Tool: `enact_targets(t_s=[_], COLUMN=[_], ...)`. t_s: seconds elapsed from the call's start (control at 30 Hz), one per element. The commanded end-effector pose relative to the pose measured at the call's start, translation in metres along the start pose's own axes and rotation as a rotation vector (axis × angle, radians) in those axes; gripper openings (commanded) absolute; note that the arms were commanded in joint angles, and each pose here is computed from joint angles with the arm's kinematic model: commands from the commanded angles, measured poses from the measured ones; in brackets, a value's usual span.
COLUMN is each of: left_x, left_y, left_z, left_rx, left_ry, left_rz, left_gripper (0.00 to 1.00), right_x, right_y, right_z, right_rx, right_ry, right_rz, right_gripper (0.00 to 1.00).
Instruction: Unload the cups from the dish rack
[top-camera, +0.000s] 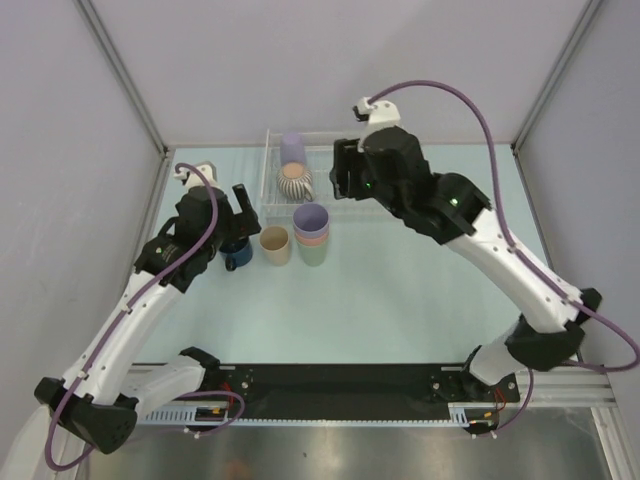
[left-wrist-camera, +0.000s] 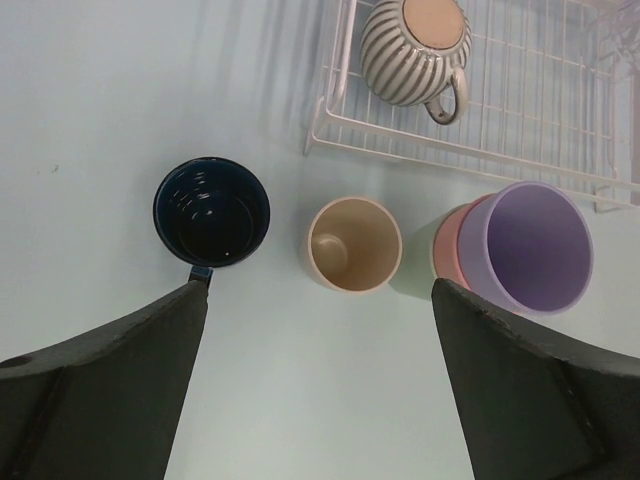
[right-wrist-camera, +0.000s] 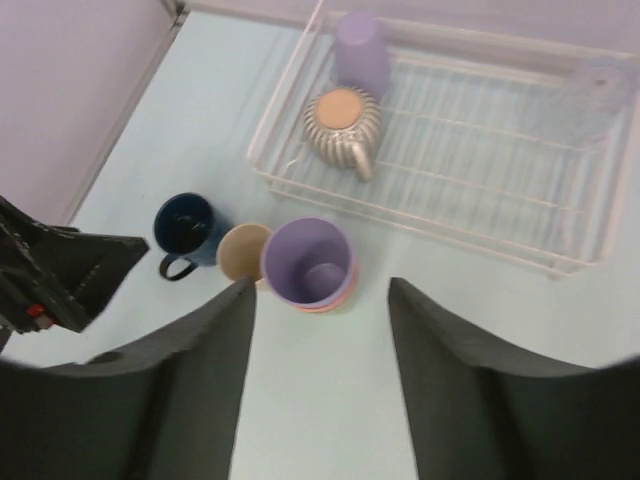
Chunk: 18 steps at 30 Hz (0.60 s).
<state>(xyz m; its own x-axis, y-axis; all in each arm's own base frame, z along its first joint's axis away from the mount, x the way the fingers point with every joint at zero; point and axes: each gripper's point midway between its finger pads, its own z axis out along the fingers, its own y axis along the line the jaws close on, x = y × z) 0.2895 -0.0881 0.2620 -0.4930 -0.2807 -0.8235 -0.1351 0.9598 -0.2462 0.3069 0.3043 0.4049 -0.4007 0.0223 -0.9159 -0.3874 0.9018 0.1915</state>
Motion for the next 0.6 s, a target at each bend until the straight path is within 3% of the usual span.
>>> enact_targets(t_s=[0.0,0.13,0.37,0.57], left_x=[0.0,0.016,0.035,0.025], left_y=[0.007,0.014,0.015,0.001], left_z=[-0.005,-0.003,-0.007,-0.018], left_rx=[-0.002,-0.027,-0.013,0.031], left_ry=[-0.025,-0.008,0.011,-0.024], left_rz=[0.05,0.106,0.167,0.149], left_gripper=[1.0,1.0,1.0,1.0], right_x=[-0.003,0.031,0.066,0.109], right_y=[-0.05,-0.087,-0.129,-0.144], right_z=[-0.035,-0.059,-0.086,-0.076], right_rx=[0.143,0.229,0.338,0.388], right_ry=[-0.112,-0.102,-0.112,-0.055], right_rz=[-0.022,-0.032,-0.003,0.005], right_gripper=[0.67,0.85,0.9,0.91])
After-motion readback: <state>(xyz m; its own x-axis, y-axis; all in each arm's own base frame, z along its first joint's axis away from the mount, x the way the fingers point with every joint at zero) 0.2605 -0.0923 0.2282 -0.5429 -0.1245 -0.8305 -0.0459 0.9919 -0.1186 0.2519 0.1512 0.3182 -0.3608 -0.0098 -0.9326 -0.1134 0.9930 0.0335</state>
